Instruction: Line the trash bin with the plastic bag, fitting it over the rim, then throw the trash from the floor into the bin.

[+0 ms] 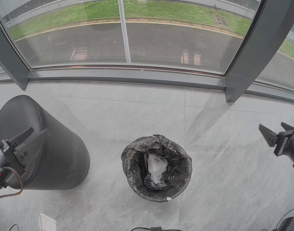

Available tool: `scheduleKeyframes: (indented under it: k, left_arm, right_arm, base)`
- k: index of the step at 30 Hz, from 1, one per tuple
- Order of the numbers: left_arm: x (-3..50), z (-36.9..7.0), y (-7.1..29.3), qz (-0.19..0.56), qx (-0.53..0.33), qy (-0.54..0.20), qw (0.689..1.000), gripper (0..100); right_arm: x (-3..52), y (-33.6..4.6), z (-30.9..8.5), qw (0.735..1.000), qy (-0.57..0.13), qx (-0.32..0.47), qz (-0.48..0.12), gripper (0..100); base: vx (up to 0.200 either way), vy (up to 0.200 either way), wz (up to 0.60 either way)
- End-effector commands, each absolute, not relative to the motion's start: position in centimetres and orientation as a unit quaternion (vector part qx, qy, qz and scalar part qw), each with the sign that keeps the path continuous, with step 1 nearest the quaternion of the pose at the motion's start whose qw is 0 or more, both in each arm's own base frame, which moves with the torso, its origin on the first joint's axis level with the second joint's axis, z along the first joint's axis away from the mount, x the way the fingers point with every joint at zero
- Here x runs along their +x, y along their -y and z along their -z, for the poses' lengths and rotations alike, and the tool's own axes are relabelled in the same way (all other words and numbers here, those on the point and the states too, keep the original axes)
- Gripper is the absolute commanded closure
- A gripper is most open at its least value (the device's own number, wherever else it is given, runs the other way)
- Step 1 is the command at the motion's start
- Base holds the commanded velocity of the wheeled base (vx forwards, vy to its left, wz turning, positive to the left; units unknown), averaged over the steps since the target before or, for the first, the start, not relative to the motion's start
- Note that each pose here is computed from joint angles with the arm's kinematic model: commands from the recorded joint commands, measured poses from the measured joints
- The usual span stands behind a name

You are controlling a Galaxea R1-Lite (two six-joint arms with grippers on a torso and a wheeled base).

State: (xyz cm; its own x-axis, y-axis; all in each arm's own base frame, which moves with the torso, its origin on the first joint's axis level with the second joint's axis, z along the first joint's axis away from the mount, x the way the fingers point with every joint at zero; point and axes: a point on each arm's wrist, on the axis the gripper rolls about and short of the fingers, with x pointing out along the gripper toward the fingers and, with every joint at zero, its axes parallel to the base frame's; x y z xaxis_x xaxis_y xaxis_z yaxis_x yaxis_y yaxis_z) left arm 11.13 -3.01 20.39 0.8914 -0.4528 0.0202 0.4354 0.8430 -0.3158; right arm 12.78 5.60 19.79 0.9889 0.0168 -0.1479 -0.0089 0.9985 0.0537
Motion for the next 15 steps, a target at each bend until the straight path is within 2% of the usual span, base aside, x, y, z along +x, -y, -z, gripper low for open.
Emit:
scheduleKeyframes:
  k: [1,5,9,15]
  left_arm:
    - [2.6,-22.5,1.1,0.233,-0.118,0.014,0.965,0]
    - [-0.3,-18.8,0.3,0.149,-0.08,-0.001,0.986,0]
    - [-1.7,-16.0,0.1,0.085,-0.08,0.012,0.993,0]
    - [-2.6,-13.2,0.1,0.057,-0.077,0.026,0.995,0]
  right_arm:
    - [1.8,0.6,-17.4,0.992,0.062,-0.001,0.106,0]
    - [-0.5,1.2,-15.6,0.988,0.056,-0.017,0.146,0]
    - [-1.8,1.3,-14.3,0.985,0.069,-0.015,0.155,0]
    - [-2.8,1.4,-13.0,0.98,0.086,-0.012,0.178,0]
  base:
    - [0.0,0.0,0.0]
    - [0.0,0.0,0.0]
    - [0.0,0.0,0.0]
    - [0.0,0.0,0.0]
